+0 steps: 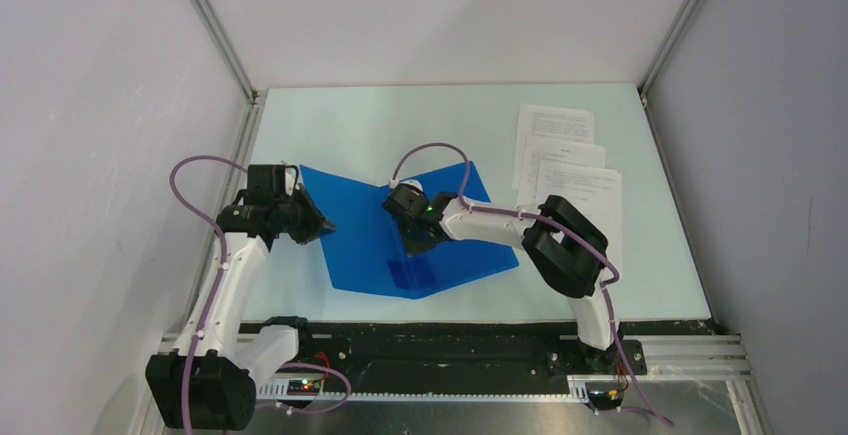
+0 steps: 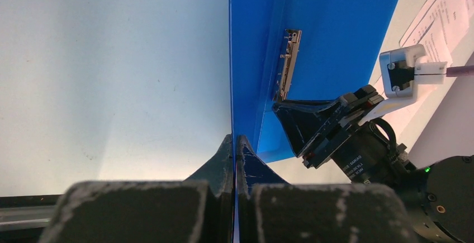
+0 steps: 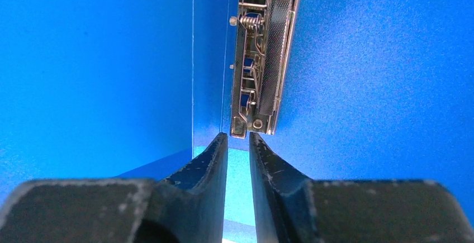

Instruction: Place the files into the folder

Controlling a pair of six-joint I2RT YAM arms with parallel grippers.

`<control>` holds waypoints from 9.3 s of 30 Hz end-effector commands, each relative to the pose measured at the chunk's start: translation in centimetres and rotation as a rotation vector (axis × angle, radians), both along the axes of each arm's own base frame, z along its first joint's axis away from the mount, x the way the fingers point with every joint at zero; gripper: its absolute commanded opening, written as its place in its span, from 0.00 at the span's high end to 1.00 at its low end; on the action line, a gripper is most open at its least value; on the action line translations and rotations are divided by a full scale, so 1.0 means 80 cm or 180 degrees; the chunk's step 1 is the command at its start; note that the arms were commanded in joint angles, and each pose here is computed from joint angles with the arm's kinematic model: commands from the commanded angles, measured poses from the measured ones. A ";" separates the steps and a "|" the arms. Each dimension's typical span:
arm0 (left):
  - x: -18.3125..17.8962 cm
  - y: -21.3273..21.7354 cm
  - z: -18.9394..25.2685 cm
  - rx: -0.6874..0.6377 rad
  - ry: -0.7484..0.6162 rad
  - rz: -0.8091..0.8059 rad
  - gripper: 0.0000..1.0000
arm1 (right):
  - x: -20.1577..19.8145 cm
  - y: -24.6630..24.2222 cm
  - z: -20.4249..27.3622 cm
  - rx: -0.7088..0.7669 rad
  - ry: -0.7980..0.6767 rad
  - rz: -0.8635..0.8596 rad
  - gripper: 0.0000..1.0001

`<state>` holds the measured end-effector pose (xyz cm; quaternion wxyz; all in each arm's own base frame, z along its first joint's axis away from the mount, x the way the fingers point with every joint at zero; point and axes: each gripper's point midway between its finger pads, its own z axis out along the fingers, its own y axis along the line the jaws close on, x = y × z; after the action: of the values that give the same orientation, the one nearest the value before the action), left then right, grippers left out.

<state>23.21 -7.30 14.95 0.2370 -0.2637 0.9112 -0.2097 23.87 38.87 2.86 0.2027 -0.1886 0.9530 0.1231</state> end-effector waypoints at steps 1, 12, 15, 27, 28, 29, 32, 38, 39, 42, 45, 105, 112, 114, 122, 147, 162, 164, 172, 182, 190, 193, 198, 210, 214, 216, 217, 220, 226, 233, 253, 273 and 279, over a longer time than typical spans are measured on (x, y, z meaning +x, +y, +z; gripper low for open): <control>0.003 -0.005 0.012 -0.0007 -0.0099 -0.0107 1.00 | 0.026 0.021 0.049 0.0262 -0.0294 -0.0056 0.78; 0.002 -0.004 0.011 0.0001 -0.0096 -0.0104 1.00 | 0.026 0.023 0.025 0.0220 -0.0148 -0.0075 0.81; 0.003 -0.005 0.012 0.0002 -0.0106 -0.0110 1.00 | 0.025 0.019 0.020 0.0175 -0.0124 -0.0091 0.81; 0.010 -0.005 0.020 0.0017 -0.0147 -0.0123 1.00 | 0.019 0.013 -0.007 0.0030 -0.0032 -0.0081 0.86; 0.010 -0.004 0.020 0.0018 -0.0144 -0.0119 1.00 | 0.019 0.013 -0.009 0.0022 -0.0028 -0.0083 0.87; 0.011 -0.005 0.020 0.0016 -0.0145 -0.0125 1.00 | 0.019 0.012 -0.011 0.0008 -0.0022 -0.0081 0.88; 0.011 -0.006 0.021 0.0015 -0.0149 -0.0134 1.00 | 0.016 0.010 -0.019 -0.0052 -0.0004 -0.0078 0.89; 0.012 -0.007 0.023 0.0013 -0.0159 -0.0145 1.00 | 0.014 -0.005 -0.044 -0.0301 -0.0002 -0.0083 0.92; 0.013 -0.007 0.024 0.0011 -0.0166 -0.0151 1.00 | 0.013 -0.009 -0.048 -0.0354 -0.0006 -0.0083 0.92; 0.014 -0.007 0.026 0.0012 -0.0180 -0.0168 1.00 | 0.013 -0.020 -0.067 -0.0533 -0.0008 -0.0090 0.93; 0.017 -0.008 0.029 0.0009 -0.0197 -0.0190 1.00 | 0.013 -0.021 -0.075 -0.0591 0.0003 -0.0091 0.95; 0.059 -0.067 0.174 0.0602 -0.0894 -0.0834 0.11 | 0.099 -0.239 0.010 0.0968 0.0628 -0.1464 0.26; 0.042 -0.119 0.069 0.0702 -0.0278 -0.0971 0.15 | 0.097 -0.249 0.009 0.1019 0.0645 -0.1521 0.26; 0.046 -0.105 0.033 0.0820 -0.0091 -0.0768 0.21 | 0.093 -0.251 0.004 0.0992 0.0662 -0.1514 0.26; 0.069 -0.100 -0.080 0.0842 0.0345 -0.0647 0.27 | 0.084 -0.245 -0.002 0.1269 0.0853 -0.1427 0.26; 0.136 -0.143 -0.129 0.0953 0.0390 -0.1560 0.36 | 0.076 -0.181 0.029 0.2525 0.1318 -0.0764 0.86; 0.066 -0.163 -0.074 0.0886 0.0109 -0.1304 0.44 | 0.067 -0.195 0.023 0.2191 0.0891 -0.1621 1.00; 0.054 -0.170 -0.086 0.0923 0.0183 -0.1363 0.48 | 0.067 -0.193 0.020 0.2196 0.0926 -0.1637 1.00; 0.043 -0.172 -0.119 0.1170 0.0369 -0.1311 0.66 | 0.062 -0.189 0.018 0.2157 0.0946 -0.1630 1.00; 0.062 -0.168 -0.137 0.1407 0.0409 -0.1326 0.71 | 0.059 -0.187 0.018 0.2163 0.0988 -0.1620 1.00; 0.070 -0.176 -0.136 0.1374 0.0395 -0.1374 0.78 | 0.055 -0.186 0.018 0.2132 0.0989 -0.1598 1.00; 0.074 -0.178 -0.133 0.1381 0.0362 -0.1376 0.78 | 0.054 -0.184 0.017 0.2139 0.1009 -0.1585 1.00; 0.074 -0.174 -0.143 0.1430 0.0427 -0.1379 0.77 | 0.053 -0.182 0.017 0.2152 0.1026 -0.1574 1.00; 0.070 -0.171 -0.153 0.1463 0.0507 -0.1367 0.78 | 0.052 -0.181 0.012 0.2157 0.1075 -0.1594 1.00; 0.071 -0.171 -0.151 0.1465 0.0493 -0.1365 0.79 | 0.051 -0.181 0.011 0.2132 0.1081 -0.1585 1.00; 0.072 -0.170 -0.151 0.1484 0.0486 -0.1365 0.80 | 0.050 -0.181 0.010 0.2127 0.1083 -0.1580 1.00; 0.072 -0.170 -0.151 0.1483 0.0483 -0.1365 0.83 | 0.050 -0.182 0.009 0.2123 0.1087 -0.1585 1.00; 0.071 -0.170 -0.151 0.1478 0.0490 -0.1373 0.86 | 0.051 -0.181 0.010 0.2130 0.1082 -0.1582 1.00; 0.071 -0.169 -0.155 0.1476 0.0542 -0.1356 1.00 | 0.049 -0.182 0.010 0.2115 0.1089 -0.1584 1.00; 0.065 -0.175 -0.166 0.1359 0.0671 -0.1229 1.00 | 0.047 -0.183 0.012 0.2071 0.1059 -0.1579 1.00; 0.058 -0.202 -0.210 0.0872 0.0915 -0.1376 1.00 | 0.038 -0.168 0.003 0.2054 0.1135 -0.1505 1.00; 0.061 -0.180 -0.241 0.1160 0.0787 -0.1285 1.00 | 0.032 -0.152 0.003 0.2119 0.1199 -0.1456 1.00; 0.058 -0.167 -0.229 0.1603 0.0569 -0.1339 1.00 | 0.031 -0.153 0.001 0.2089 0.1195 -0.1455 1.00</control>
<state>27.89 -20.88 0.95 0.1405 -0.0326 0.9887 -0.0415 27.71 24.57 2.64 0.1163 0.1555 0.9049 0.3789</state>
